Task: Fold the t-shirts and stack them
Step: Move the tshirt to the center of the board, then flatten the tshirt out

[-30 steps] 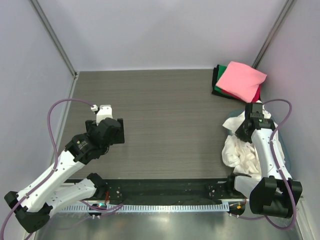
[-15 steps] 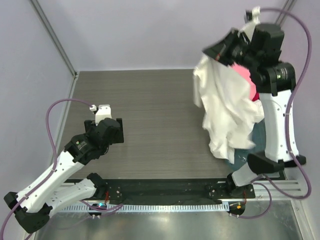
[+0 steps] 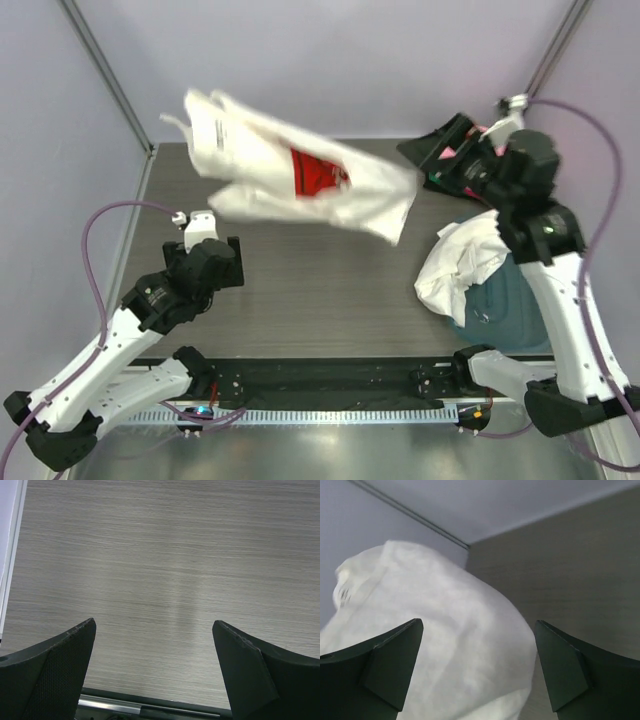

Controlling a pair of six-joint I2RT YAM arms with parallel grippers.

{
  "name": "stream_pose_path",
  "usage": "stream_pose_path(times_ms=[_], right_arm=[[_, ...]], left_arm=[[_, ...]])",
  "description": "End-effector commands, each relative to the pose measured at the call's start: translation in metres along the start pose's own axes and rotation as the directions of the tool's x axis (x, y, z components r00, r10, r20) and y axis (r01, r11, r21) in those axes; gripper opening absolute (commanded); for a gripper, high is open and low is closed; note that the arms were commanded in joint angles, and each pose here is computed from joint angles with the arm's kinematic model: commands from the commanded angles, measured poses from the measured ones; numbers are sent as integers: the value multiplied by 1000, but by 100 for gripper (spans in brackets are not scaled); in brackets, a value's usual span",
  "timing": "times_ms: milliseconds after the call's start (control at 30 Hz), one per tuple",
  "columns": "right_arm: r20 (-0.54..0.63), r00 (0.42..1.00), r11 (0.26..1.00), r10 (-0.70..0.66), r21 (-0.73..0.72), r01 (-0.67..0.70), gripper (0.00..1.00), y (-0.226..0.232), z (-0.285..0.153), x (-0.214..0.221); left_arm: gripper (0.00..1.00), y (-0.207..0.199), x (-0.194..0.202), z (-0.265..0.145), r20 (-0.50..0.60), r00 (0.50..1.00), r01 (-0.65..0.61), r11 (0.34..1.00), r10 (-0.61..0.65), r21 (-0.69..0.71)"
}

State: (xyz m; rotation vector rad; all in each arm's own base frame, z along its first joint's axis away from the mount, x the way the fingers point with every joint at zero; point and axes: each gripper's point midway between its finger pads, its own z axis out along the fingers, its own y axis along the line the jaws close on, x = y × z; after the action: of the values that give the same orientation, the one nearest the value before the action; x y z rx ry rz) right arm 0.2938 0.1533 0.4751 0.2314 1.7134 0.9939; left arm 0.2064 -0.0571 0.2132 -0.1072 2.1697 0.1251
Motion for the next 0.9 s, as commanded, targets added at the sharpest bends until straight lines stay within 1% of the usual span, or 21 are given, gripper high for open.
stream_pose_path(times_ms=[0,67,167,233,300,333,367,400,467,500,600,633,667,767,800,833,867], right_arm=[[-178,977,895,115,445,-24,100,-149,23,85],[-182,972,843,151,537,-30,100,-188,10,105],[-186,968,812,167,583,-28,100,-207,1,117],[-218,957,824,189,565,-35,100,-206,1,129],[-259,944,852,204,522,-41,100,-197,2,143],[-269,942,862,200,505,-38,100,-195,3,148],[-314,929,872,196,489,-19,100,-191,3,166],[-322,930,883,178,469,-6,100,-187,3,172],[-376,911,882,170,470,30,99,-191,0,197],[-419,894,889,155,454,58,99,-186,-1,213],[-509,848,880,150,460,120,98,-195,-4,254],[-556,822,885,124,437,162,98,-192,-6,273],[-589,799,874,123,445,193,98,-197,-5,287],[-636,765,855,104,450,258,98,-204,-5,305],[-612,786,826,86,485,286,98,-214,-4,298],[-603,794,803,75,508,310,99,-218,-7,292],[-560,828,759,36,554,342,100,-228,-8,278]], left_arm=[[100,8,-4,-1,29,999,30,999,-29,-35],[100,9,-5,-2,36,999,39,999,-38,-29],[100,8,-6,-3,41,998,47,999,-46,-18],[100,7,-5,-2,35,999,40,999,-40,-18],[100,6,-4,0,25,999,33,999,-33,-24],[100,5,-3,1,20,999,28,999,-28,-26],[100,5,-2,1,16,1000,24,999,-24,-29],[100,4,-2,2,12,1000,22,999,-21,-31],[100,3,-1,3,4,1000,16,999,-16,-29],[100,2,-1,4,1,1000,14,999,-14,-29],[100,-2,4,5,-26,999,25,999,-25,-29],[100,-7,7,8,-46,997,59,998,-60,-27],[100,-17,13,9,-78,994,75,997,-75,4],[100,-33,31,20,-150,983,107,994,-103,18],[100,-35,35,23,-164,981,111,994,-107,12],[100,-37,41,26,-178,978,112,994,-108,10],[100,-39,44,27,-189,975,119,993,-116,6]])
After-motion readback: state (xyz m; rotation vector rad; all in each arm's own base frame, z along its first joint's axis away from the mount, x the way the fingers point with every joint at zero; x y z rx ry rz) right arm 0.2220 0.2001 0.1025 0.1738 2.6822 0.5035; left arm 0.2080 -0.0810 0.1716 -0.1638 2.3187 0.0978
